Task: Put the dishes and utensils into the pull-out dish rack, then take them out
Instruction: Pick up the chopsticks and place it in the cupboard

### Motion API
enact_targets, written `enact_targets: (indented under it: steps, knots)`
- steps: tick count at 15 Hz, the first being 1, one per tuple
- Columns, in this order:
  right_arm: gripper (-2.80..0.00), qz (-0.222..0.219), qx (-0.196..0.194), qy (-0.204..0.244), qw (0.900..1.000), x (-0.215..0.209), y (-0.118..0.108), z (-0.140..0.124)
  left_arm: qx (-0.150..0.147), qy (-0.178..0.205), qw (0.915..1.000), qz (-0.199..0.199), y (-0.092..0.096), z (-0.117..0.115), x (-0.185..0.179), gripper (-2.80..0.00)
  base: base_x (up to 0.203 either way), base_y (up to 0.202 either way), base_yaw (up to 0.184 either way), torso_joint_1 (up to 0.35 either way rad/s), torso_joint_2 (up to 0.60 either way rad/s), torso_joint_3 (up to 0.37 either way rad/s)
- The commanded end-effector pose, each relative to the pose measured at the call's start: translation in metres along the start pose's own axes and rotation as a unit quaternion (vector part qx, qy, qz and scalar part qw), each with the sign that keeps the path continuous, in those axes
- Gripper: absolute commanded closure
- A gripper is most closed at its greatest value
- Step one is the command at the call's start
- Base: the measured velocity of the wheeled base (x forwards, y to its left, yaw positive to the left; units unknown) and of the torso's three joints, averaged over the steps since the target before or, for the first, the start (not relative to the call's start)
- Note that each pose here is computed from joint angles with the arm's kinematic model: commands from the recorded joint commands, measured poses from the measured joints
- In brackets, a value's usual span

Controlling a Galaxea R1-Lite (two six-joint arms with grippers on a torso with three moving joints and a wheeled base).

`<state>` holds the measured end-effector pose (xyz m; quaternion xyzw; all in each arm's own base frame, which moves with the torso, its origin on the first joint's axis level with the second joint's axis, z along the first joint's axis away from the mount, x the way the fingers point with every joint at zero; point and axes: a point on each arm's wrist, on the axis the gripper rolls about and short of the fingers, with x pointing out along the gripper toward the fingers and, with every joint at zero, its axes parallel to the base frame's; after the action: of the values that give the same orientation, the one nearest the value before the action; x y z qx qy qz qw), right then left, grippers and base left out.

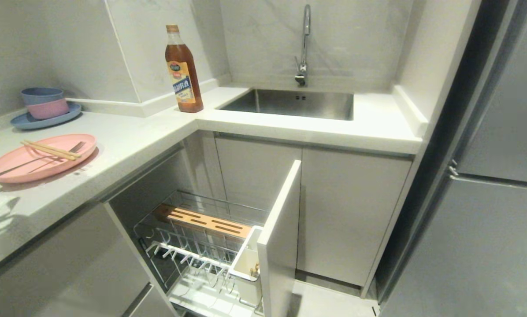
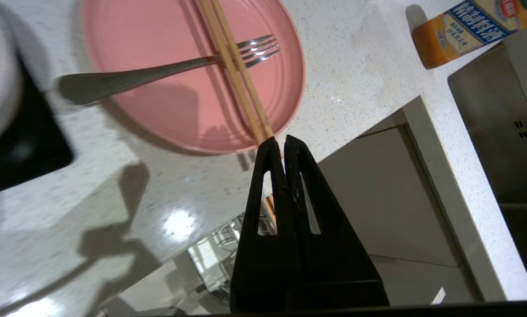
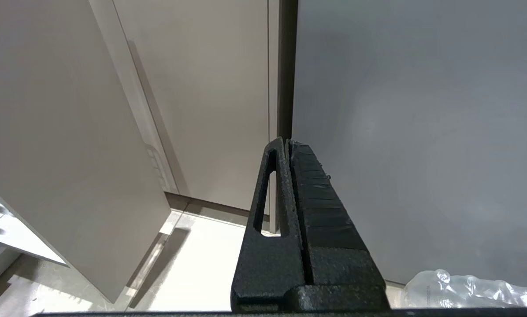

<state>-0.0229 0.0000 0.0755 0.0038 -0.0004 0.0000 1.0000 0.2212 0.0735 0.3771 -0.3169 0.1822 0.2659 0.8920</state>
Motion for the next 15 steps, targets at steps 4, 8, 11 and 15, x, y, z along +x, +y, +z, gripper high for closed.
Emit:
enact_targets:
  steps: [4,8,11,15]
  knots:
    - [0.00,0.000,0.000,0.000,1.000,0.000,0.000,0.000,-0.008,0.045,0.9984,0.033,-0.008,-0.006,0.069,0.00,0.000,0.000,0.000,0.000,0.00,0.000]
    - [0.00,0.000,0.000,0.000,1.000,0.000,0.000,0.000,-0.011,0.045,0.9979,0.045,-0.007,-0.007,0.084,-2.80,0.000,0.000,0.000,0.000,0.00,0.000]
    - [0.00,0.000,0.000,0.000,1.000,0.000,0.000,0.000,-0.009,0.046,0.9976,0.050,-0.007,-0.008,0.095,-2.80,0.000,0.000,0.000,0.000,0.00,0.000]
    - [0.00,0.000,0.000,0.000,1.000,0.000,0.000,0.000,-0.006,0.049,0.9967,0.064,-0.006,-0.011,0.111,-2.80,0.000,0.000,0.000,0.000,0.00,0.000]
